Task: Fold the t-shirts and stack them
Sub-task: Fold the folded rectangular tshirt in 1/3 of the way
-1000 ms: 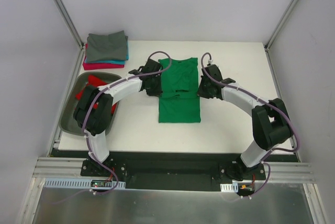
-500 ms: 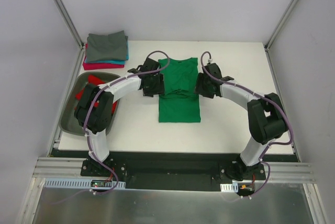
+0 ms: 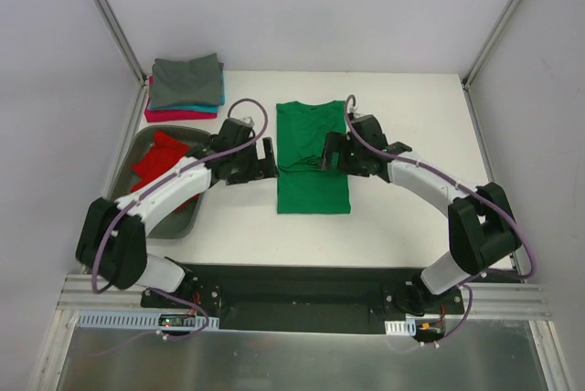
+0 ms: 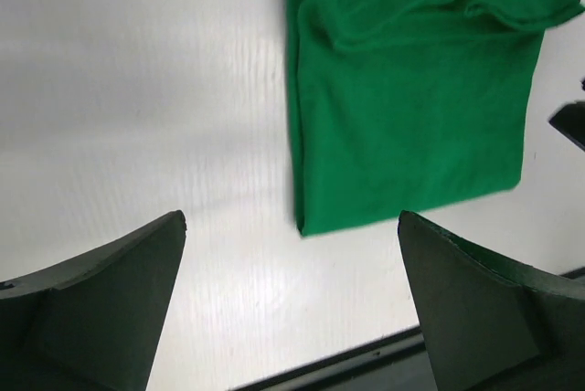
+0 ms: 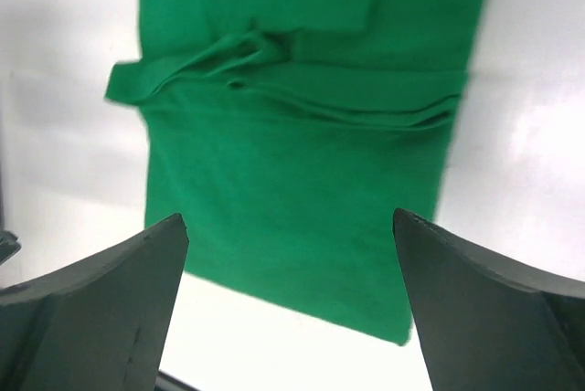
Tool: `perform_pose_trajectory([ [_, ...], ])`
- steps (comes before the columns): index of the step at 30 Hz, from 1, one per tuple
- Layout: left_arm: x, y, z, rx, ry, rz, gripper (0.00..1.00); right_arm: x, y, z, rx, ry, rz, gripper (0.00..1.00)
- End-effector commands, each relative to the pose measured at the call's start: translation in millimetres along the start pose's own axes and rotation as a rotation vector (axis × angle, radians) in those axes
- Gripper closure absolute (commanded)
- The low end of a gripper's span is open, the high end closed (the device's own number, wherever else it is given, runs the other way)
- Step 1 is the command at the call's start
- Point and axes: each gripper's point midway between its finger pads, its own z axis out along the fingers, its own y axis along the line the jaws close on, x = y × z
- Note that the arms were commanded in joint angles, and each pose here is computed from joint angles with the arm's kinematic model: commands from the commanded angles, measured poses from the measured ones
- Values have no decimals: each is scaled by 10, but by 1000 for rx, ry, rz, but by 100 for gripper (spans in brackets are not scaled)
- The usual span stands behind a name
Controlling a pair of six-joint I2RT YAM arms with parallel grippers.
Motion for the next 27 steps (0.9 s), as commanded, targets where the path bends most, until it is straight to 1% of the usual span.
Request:
perform_pose_trajectory([
  [1,264,197,-307,7,-47,-84,1,211,332,89,-118,68,-80,4],
  [5,545,447,-371,-26,-67,-143,1,196,372,337,-89,86,-84,4],
  [6,583,483,-383,-30,-72,-149,1,130,376,404,-80,72,-93,4],
  [10,711,551,-386,-28,-59,-151,1,-212,401,731,-44,50,-117,4],
  [12,738,545,-394,-18,-52,-146,1,-500,454,851,-40,2,-111,4],
  [15,791,532,-403,0,-38,-145,1,-897,558,880,-36,-75,-125,4],
  [17,813,536,-415,7,-40,-147,1,-1029,626,782,-42,-102,-150,4],
  [19,833,536,-429,16,-43,-153,1,-1015,662,631,-59,-98,-172,4],
  [23,898,469,-393,63,-18,-167,1,-796,570,249,-75,-122,-187,4],
  [27,883,252,-334,173,6,-172,1,-260,321,-119,-69,-81,-127,4],
])
